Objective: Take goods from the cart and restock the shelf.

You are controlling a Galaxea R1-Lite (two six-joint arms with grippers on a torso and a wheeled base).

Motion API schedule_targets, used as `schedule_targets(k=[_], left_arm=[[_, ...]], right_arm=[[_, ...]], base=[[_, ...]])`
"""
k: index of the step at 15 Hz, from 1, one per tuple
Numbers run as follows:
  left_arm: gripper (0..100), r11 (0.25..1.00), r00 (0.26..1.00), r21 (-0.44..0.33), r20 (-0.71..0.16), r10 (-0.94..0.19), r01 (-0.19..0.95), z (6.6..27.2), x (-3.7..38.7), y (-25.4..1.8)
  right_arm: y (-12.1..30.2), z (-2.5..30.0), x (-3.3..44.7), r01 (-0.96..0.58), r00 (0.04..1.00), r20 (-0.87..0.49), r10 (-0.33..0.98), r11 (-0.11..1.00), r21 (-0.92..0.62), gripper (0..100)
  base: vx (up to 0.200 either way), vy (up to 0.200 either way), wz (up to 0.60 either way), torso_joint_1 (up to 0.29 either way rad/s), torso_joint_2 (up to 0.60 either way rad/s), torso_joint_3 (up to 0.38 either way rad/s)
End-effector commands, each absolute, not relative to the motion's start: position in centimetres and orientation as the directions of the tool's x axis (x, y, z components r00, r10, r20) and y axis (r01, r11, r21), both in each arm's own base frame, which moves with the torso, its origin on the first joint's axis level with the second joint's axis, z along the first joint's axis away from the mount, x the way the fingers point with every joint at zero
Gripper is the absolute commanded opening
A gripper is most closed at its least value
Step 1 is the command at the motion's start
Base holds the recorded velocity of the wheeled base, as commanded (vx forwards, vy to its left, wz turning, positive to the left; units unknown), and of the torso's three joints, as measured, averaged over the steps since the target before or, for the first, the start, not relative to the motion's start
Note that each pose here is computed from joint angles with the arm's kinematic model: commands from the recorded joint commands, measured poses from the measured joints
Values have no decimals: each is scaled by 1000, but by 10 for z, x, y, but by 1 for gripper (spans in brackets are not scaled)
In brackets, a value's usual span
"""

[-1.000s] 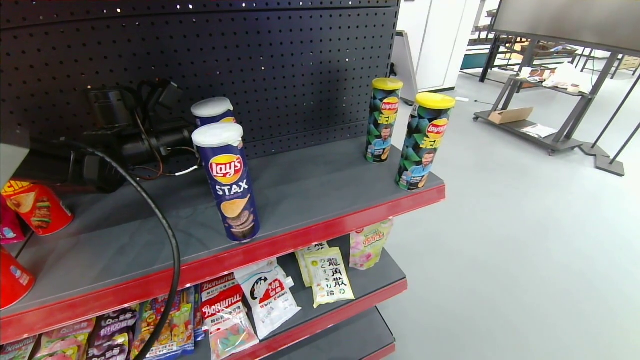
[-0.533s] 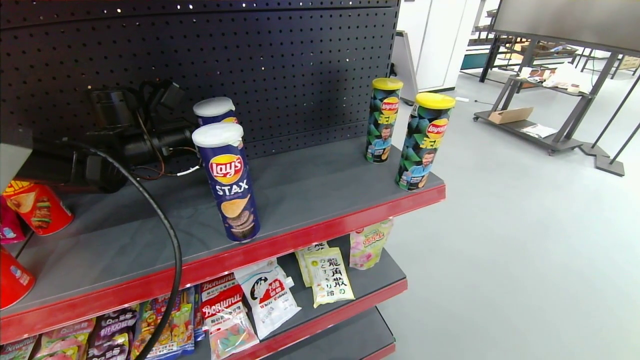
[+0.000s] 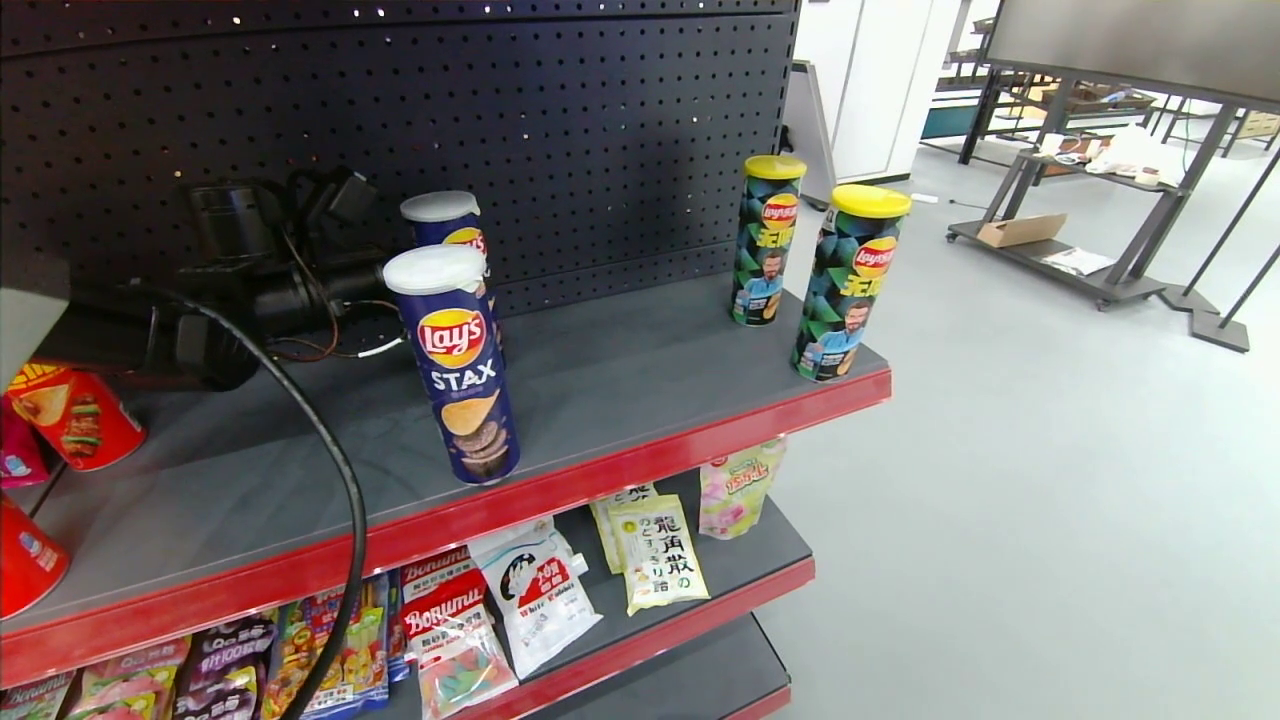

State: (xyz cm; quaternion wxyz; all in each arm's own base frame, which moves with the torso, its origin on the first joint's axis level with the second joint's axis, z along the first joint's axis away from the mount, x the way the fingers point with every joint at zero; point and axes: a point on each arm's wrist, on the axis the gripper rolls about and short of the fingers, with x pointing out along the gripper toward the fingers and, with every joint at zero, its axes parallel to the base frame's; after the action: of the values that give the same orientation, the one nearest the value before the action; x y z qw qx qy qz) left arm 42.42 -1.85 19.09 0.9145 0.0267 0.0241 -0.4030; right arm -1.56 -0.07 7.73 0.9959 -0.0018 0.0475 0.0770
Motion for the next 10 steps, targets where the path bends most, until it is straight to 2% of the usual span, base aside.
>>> schedule_targets(k=[1, 6, 10], left_arm=[[100, 679, 679, 28, -68, -731, 733, 195, 414, -15], [100, 709, 709, 24, -73, -702, 705, 201, 398, 1], [100, 742, 738, -1, -98, -668, 671, 202, 366, 16]], right_arm=[[-1, 77, -15, -154, 983, -96, 154, 988, 4, 100], [-1, 77, -15, -154, 983, -96, 154, 988, 4, 100], [-1, 77, -15, -154, 983, -96, 154, 988, 4, 100]], base=[[0, 0, 0, 0, 0, 0], [0, 0, 0, 0, 0, 0], [0, 0, 0, 0, 0, 0]])
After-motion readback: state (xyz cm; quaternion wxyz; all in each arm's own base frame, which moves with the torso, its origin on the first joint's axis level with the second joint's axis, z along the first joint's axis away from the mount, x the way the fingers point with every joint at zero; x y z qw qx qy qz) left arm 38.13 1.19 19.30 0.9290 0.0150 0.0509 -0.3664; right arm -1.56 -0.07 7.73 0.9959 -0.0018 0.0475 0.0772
